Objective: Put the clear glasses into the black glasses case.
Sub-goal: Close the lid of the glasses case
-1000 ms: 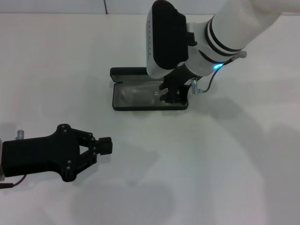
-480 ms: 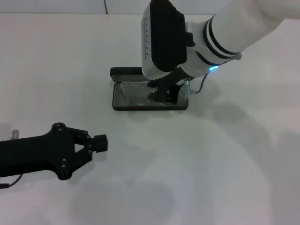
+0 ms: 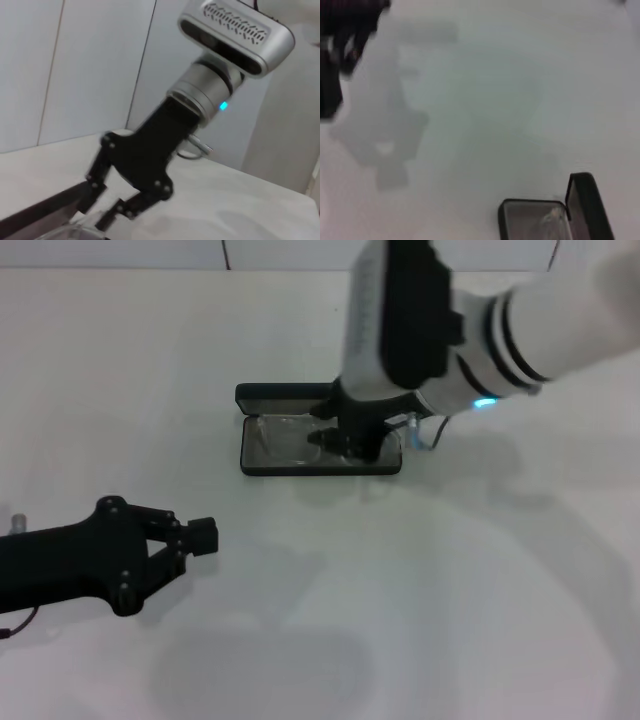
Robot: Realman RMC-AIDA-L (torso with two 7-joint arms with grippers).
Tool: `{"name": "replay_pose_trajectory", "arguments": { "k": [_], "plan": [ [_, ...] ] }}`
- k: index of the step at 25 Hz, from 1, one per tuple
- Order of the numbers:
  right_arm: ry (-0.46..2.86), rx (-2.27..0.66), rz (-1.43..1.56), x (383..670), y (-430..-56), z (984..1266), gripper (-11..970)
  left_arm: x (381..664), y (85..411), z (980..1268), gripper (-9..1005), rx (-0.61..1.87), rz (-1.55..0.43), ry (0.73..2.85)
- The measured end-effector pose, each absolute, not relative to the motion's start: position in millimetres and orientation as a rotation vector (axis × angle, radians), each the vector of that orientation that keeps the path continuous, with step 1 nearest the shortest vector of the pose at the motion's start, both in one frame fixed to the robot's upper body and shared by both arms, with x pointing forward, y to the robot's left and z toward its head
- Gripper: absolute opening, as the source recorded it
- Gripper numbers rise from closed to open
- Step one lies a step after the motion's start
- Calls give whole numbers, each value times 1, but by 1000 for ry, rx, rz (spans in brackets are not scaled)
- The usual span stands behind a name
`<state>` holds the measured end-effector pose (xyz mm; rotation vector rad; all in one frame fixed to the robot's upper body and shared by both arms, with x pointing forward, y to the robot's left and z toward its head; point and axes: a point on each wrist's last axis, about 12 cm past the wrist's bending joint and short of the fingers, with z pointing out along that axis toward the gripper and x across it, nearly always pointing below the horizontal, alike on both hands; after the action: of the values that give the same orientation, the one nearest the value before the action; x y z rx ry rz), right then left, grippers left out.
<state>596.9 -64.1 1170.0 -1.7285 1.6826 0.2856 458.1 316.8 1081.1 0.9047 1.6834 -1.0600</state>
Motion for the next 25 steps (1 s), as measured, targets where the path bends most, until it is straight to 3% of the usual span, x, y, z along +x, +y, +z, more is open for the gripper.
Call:
{"name": "replay_pose_trajectory", "arguments": {
  "k": [12, 21, 25],
  "plan": [
    [1582, -960, 1037, 586, -183, 1143, 161, 453, 328, 1083, 65, 840, -1003, 1645],
    [1720, -828, 1069, 585, -211, 1104, 134, 454, 325, 1082, 66, 844, -1001, 1635],
    [1782, -776, 1029, 579, -222, 1089, 24, 452, 326, 1081, 66, 833, -1000, 1636]
  ]
}}
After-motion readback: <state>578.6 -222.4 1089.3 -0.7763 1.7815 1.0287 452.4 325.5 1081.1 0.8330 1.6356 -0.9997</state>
